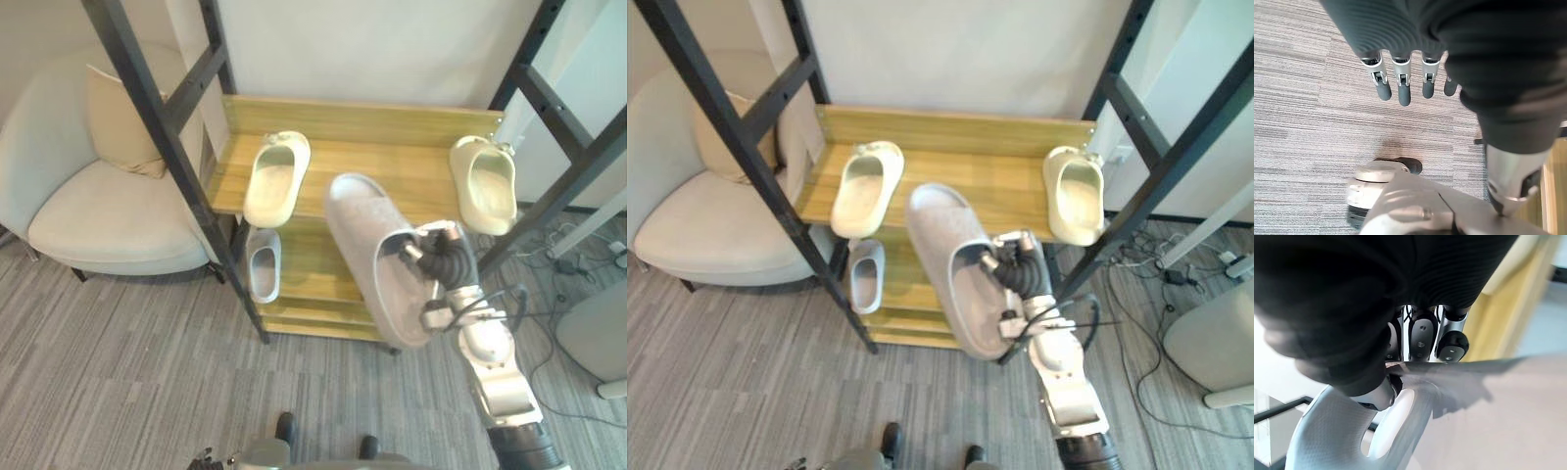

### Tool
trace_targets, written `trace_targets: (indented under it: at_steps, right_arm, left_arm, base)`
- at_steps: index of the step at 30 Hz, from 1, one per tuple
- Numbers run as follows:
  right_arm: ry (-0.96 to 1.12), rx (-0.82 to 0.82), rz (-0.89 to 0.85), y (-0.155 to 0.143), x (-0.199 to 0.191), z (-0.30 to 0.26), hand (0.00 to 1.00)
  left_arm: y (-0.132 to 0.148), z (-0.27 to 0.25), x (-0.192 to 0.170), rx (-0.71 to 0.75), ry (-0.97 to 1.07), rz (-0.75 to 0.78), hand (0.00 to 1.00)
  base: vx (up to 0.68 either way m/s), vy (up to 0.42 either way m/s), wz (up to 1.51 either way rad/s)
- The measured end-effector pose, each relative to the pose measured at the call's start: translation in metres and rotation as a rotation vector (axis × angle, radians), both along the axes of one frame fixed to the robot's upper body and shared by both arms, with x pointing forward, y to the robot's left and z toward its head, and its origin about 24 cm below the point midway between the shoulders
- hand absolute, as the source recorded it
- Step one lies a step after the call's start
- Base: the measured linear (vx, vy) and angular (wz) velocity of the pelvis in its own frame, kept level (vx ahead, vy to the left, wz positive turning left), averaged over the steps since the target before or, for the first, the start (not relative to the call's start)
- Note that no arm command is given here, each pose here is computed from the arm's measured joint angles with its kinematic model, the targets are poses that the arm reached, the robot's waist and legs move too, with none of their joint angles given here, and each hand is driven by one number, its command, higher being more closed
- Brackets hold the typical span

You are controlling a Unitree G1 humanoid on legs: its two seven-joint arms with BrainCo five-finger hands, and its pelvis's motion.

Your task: Organize the slippers on the shoe rack

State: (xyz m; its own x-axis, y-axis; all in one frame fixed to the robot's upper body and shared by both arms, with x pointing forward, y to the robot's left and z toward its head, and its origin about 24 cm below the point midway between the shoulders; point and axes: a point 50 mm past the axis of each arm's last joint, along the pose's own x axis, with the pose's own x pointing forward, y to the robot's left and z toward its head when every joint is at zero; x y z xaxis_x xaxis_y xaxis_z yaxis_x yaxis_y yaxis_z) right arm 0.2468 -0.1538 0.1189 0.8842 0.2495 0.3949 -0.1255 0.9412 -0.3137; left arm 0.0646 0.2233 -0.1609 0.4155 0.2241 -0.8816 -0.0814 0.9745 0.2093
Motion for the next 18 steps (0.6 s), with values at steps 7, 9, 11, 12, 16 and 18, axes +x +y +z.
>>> trace_targets:
  at_steps: [7,9,11,12,16,18]
  right_arm:
    - [-0.013,-0.114,0.045,0.011,0.022,0.004,1.0]
    - [-0.02,-0.126,0.045,0.01,0.025,0.006,1.0]
    - [-0.036,-0.139,0.047,0.012,0.027,0.009,1.0]
    - [-0.07,-0.139,0.057,0.017,0.03,0.017,1.0]
    - [-0.151,-0.115,0.04,0.022,0.037,0.037,1.0]
    - [-0.175,-0.108,0.032,0.023,0.039,0.043,1.0]
  left_arm:
    - [-0.01,0.005,0.03,-0.035,-0.102,0.018,0.0]
    - [-0.013,0.005,0.033,-0.046,-0.111,0.026,0.0]
    - [-0.014,0.005,0.034,-0.055,-0.114,0.032,0.0]
    - [-0.015,0.005,0.035,-0.06,-0.116,0.035,0.0]
    - [-0.014,0.009,0.043,-0.062,-0.157,0.05,0.0]
    - [-0.014,0.01,0.047,-0.063,-0.169,0.054,0.0]
  base:
    - [-0.2,0.029,0.2]
    - [-0.14,0.027,0.31]
    - [-0.11,0.037,0.2]
    - [-0.12,0.041,0.16]
    - [-0.12,0.011,0.17]
    - [-0.12,-0.006,0.12]
